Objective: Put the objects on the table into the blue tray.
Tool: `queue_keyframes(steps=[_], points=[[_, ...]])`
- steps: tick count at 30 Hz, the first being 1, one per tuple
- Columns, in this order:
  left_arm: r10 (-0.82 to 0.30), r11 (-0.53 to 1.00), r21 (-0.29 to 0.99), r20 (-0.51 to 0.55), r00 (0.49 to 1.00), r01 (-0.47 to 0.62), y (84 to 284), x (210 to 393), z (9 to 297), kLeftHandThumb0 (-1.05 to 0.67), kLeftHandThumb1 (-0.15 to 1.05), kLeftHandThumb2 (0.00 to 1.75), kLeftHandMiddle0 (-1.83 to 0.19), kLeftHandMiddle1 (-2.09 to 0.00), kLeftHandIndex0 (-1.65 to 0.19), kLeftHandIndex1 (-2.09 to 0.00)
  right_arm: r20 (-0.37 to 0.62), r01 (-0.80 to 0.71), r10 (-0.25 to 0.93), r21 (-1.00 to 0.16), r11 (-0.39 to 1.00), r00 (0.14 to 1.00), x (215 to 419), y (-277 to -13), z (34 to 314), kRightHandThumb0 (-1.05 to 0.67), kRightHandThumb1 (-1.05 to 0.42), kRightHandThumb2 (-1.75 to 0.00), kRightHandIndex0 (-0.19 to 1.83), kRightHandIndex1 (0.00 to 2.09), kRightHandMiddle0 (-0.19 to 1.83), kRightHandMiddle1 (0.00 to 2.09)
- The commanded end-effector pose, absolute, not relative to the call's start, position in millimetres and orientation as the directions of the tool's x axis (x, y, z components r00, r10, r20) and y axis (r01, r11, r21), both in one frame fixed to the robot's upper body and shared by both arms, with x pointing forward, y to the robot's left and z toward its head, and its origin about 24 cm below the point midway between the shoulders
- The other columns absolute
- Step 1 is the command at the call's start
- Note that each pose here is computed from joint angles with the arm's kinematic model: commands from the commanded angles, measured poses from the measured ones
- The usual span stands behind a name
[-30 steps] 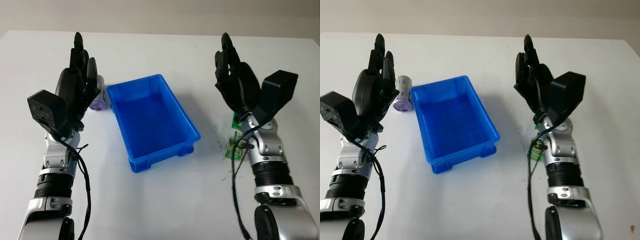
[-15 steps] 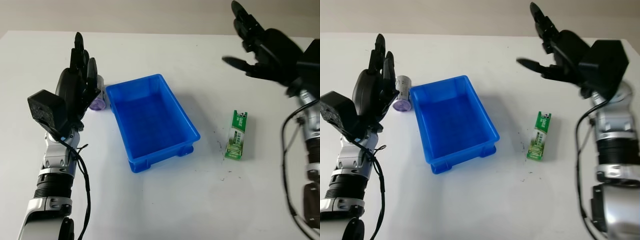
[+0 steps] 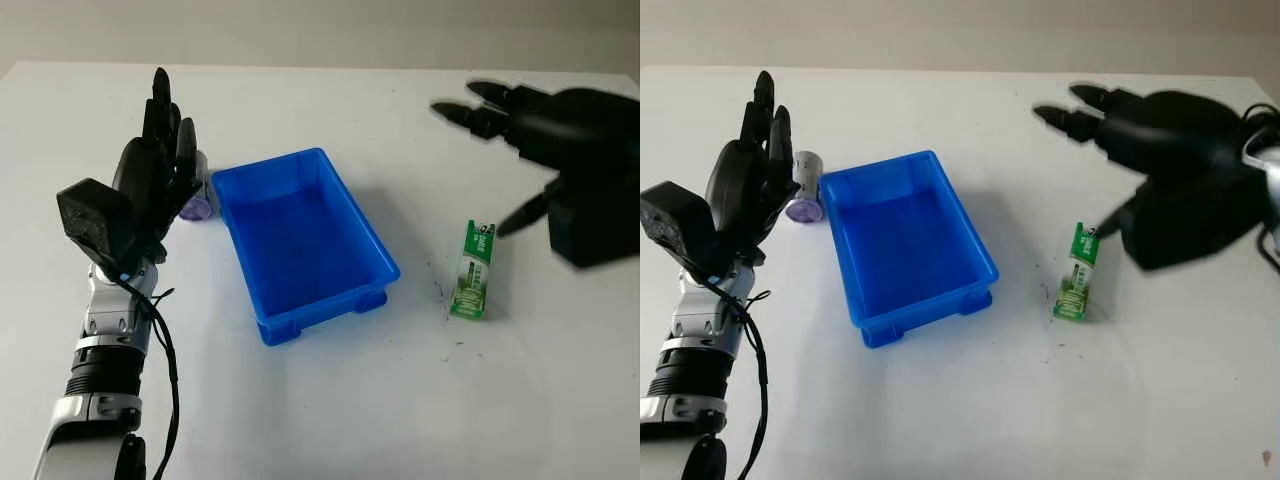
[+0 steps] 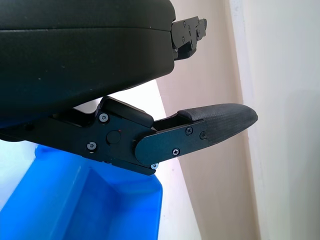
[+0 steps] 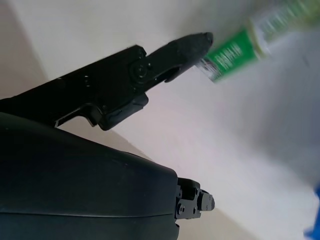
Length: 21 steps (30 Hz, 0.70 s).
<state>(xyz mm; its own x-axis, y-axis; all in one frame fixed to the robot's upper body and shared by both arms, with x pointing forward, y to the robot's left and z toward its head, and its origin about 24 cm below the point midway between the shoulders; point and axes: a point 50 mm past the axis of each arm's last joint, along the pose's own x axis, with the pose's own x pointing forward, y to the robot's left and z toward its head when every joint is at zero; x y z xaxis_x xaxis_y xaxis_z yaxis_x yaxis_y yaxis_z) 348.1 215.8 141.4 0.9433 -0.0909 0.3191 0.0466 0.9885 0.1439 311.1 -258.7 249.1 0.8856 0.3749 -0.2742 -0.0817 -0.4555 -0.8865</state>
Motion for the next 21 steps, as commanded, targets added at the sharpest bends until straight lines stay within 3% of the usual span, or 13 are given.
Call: queue_keyframes(steps=[1, 7, 13, 21], points=[[-0.101, 0.988, 0.148, 0.339, 0.935, 0.053, 215.9, 350.7, 150.3, -0.81, 1.05, 0.68, 0.19, 0.00, 0.19, 0.00, -0.277, -0.048, 0.376, -0.854, -0.518, 0.884, 307.4, -260.8, 252.4, -0.55, -0.90, -0.08, -0.07, 0.07, -0.04, 0.07], [-0.101, 0.988, 0.146, 0.337, 0.936, 0.054, 214.5, 351.3, 151.3, -0.82, 1.05, 0.67, 0.19, 0.00, 0.19, 0.00, -0.270, 0.028, 0.458, -0.838, -0.545, 0.847, 306.1, -267.1, 240.4, -0.51, -0.92, -0.06, 0.03, 0.09, 0.07, 0.10], [-0.103, 0.988, 0.147, 0.337, 0.936, 0.056, 214.1, 351.6, 151.9, -0.83, 1.05, 0.66, 0.19, 0.00, 0.19, 0.00, -0.301, 0.002, 0.511, -0.860, -0.510, 0.805, 301.8, -270.9, 230.2, -0.30, -0.96, -0.06, 0.14, 0.09, 0.16, 0.09], [-0.112, 0.989, 0.127, 0.332, 0.937, 0.073, 213.8, 353.6, 149.6, -0.81, 1.05, 0.66, 0.19, 0.00, 0.19, 0.00, -0.325, -0.036, 0.552, -0.883, -0.469, 0.768, 297.4, -267.8, 220.3, -0.32, -0.88, -0.04, 0.27, 0.11, 0.26, 0.09]])
